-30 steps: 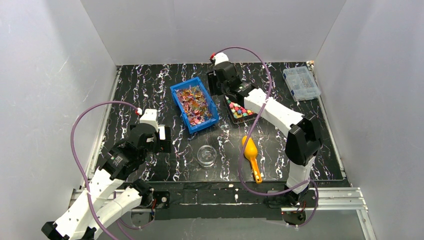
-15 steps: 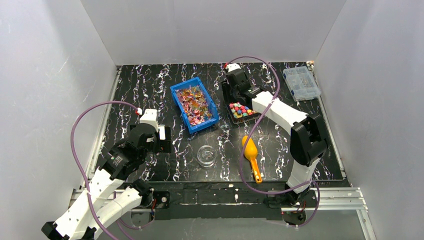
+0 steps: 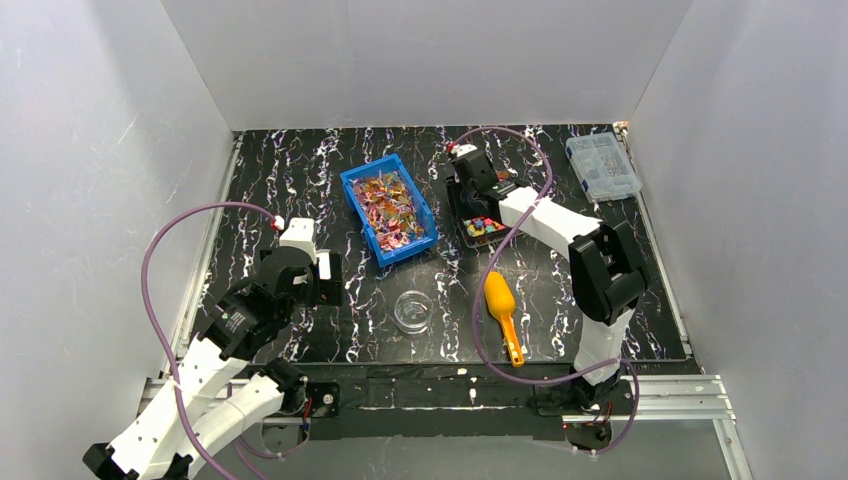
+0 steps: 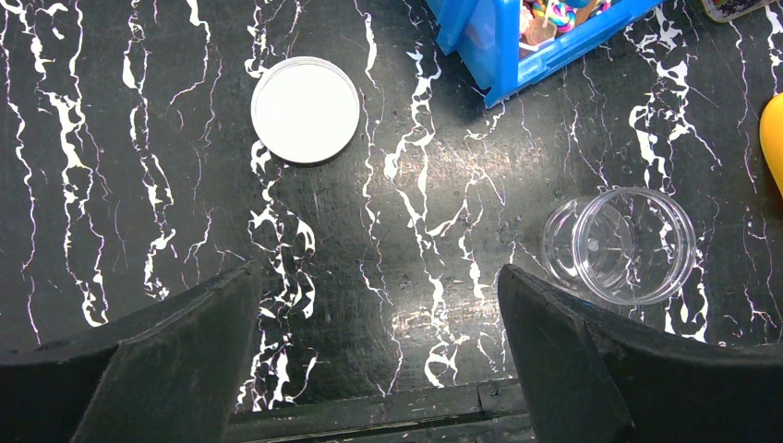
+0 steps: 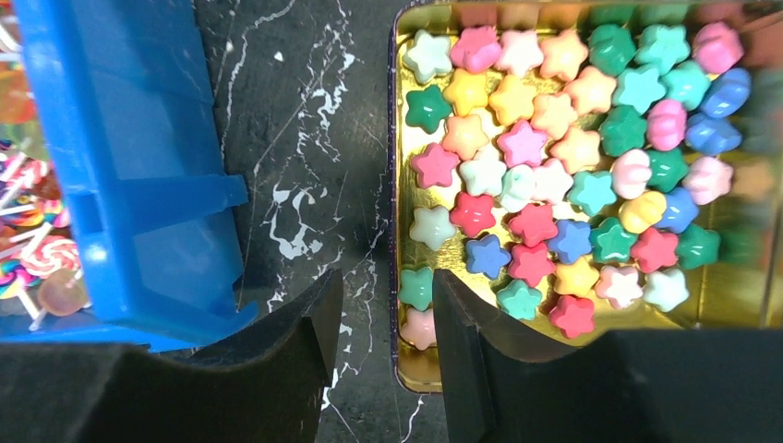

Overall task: Pack the candies
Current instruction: Move the storage box to the center of the board.

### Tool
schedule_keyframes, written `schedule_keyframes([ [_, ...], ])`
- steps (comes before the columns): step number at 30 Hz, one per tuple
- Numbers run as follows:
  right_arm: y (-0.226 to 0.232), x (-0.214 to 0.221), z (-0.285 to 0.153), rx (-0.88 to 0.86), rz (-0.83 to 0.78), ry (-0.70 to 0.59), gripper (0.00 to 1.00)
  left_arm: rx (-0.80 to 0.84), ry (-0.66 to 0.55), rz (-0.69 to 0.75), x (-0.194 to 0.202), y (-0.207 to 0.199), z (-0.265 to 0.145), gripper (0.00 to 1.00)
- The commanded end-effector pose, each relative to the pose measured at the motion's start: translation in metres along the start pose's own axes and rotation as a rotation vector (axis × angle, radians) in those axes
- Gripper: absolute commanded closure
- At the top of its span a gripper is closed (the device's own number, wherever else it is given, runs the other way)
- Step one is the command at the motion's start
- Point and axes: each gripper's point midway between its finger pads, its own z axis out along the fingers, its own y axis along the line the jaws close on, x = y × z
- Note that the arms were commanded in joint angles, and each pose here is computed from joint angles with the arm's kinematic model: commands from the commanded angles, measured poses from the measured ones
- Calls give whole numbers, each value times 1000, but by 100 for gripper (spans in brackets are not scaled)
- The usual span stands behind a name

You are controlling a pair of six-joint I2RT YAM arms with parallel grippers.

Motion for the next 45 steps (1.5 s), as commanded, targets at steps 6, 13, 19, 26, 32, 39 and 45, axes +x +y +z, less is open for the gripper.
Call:
schedule_keyframes([
  [6,1,14,24,-1,24,30,54,-5,1,-1,2,2,-2,1],
  [13,0,26,35,9,21,65,62,-5,-2,-4,1,2,-2,1],
  [19,4,33,40,-10,27,86,85,-5,-2,-3,1,2,-2,1],
  [26,14,36,39,-52,56,93,99,-4,0,-2,1,2,-2,1],
  [32,30,28,33,-47,60,53,99,-3,0,-1,1,2,-2,1],
  [39,48,25,29,-72,88,33,99,1,0,-1,1,1,-2,1],
  [45,57,21,28,-68,102,9,99,5,-2,-3,1,1,-3,1],
])
